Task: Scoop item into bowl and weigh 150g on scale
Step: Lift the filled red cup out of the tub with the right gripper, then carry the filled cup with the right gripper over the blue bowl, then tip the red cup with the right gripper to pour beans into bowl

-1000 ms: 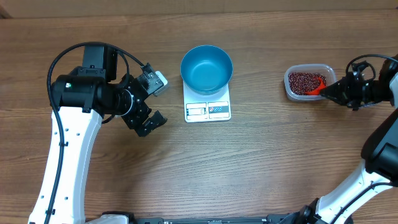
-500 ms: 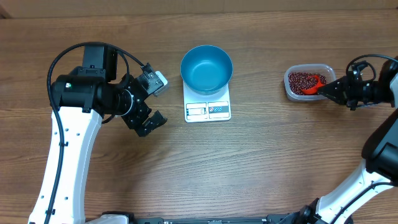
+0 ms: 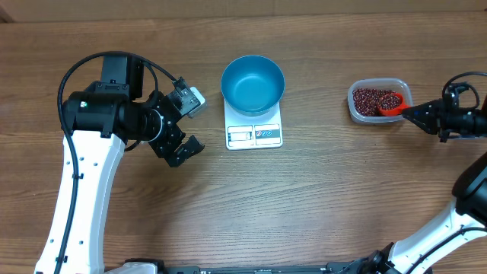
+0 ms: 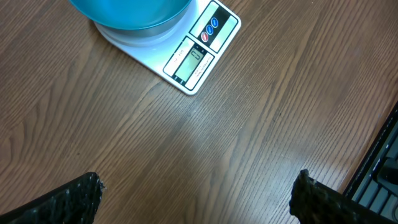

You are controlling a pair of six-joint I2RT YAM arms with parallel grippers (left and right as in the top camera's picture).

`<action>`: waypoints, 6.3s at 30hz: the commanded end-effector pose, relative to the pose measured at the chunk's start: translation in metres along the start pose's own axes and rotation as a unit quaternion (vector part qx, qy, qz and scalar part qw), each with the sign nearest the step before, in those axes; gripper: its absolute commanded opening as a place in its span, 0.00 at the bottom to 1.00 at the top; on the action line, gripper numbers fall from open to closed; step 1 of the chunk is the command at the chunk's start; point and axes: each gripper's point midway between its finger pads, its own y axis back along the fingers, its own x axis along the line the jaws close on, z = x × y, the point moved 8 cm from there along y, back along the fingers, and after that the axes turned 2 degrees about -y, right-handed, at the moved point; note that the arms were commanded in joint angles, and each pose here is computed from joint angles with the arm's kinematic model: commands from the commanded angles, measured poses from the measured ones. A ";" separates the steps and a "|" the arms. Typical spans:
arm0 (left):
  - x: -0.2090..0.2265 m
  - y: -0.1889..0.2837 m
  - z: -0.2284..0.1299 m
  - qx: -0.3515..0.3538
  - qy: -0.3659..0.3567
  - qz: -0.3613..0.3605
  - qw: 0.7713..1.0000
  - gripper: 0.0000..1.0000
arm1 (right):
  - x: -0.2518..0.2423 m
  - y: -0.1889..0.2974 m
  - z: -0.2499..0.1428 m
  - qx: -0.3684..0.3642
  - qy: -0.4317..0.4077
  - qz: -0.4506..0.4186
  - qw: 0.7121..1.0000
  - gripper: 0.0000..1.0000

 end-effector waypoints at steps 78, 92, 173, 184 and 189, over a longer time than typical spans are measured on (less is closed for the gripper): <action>0.000 0.008 0.004 -0.011 -0.002 0.011 1.000 1.00 | 0.032 0.003 -0.013 -0.006 0.025 0.163 0.986 0.04; 0.000 0.008 0.004 -0.011 -0.002 0.011 1.000 1.00 | 0.065 -0.032 -0.019 0.030 0.051 0.211 0.976 0.04; 0.000 0.008 0.004 -0.011 -0.002 0.011 1.000 1.00 | 0.194 -0.246 -0.080 0.112 0.339 -0.058 0.932 0.04; 0.000 0.009 0.004 -0.011 -0.002 0.011 1.000 1.00 | 0.216 -0.255 -0.099 0.099 0.385 -0.090 0.913 0.04; 0.000 0.008 0.004 -0.011 -0.002 0.011 1.000 1.00 | 0.215 -0.261 -0.106 0.078 0.403 -0.158 0.898 0.04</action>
